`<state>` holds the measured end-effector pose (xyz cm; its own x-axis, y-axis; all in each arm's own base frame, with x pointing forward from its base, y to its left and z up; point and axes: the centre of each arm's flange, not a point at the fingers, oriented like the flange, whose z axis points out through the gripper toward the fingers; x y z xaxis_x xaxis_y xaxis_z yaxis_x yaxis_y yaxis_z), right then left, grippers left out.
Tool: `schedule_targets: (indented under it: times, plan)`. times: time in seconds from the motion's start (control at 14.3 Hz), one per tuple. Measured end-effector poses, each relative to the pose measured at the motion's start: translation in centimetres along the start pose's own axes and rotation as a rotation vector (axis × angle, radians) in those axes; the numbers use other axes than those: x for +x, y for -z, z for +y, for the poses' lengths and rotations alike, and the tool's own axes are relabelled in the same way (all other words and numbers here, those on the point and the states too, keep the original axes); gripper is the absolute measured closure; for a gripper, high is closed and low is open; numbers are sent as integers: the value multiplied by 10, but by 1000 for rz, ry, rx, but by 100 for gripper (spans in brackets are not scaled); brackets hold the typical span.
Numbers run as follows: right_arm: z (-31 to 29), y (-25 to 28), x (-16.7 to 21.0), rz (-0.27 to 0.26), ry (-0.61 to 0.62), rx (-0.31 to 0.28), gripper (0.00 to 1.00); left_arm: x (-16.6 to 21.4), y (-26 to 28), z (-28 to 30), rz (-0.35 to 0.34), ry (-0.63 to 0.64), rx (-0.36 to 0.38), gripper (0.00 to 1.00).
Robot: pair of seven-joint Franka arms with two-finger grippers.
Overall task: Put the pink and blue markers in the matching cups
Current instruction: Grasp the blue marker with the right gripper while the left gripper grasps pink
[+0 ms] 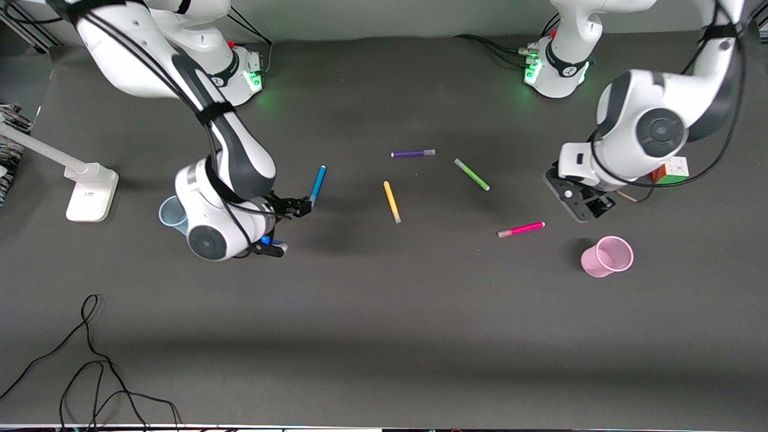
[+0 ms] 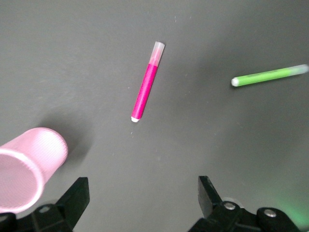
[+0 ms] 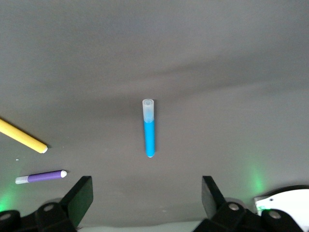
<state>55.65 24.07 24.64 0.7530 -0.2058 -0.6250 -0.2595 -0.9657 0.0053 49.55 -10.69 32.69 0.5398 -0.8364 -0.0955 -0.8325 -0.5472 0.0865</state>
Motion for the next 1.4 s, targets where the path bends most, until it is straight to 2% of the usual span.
schedule_targets:
  times: [0.14,0.42,0.84,0.91,1.12,1.33,1.4]
  plan:
    - [3,-26,16,-7,-24,21,0,2,-37,2,-10,-9,-16,0]
    - [11,-76,30,25,-56,39,0,15,-93,-3,-7,-20,-26,0]
    - [9,-99,30,32,-63,37,4,23,-131,-11,24,-16,-7,0]
    - [6,-103,28,40,-65,37,9,24,-135,-12,26,-16,-6,0]
    - [0,-110,24,47,-64,34,15,29,-143,-17,24,-15,-11,0]
    - [0,-110,24,47,-65,34,37,32,-147,-18,23,-20,-12,0]
    - [0,-110,24,49,-65,35,37,33,-148,-18,23,-25,-12,0]
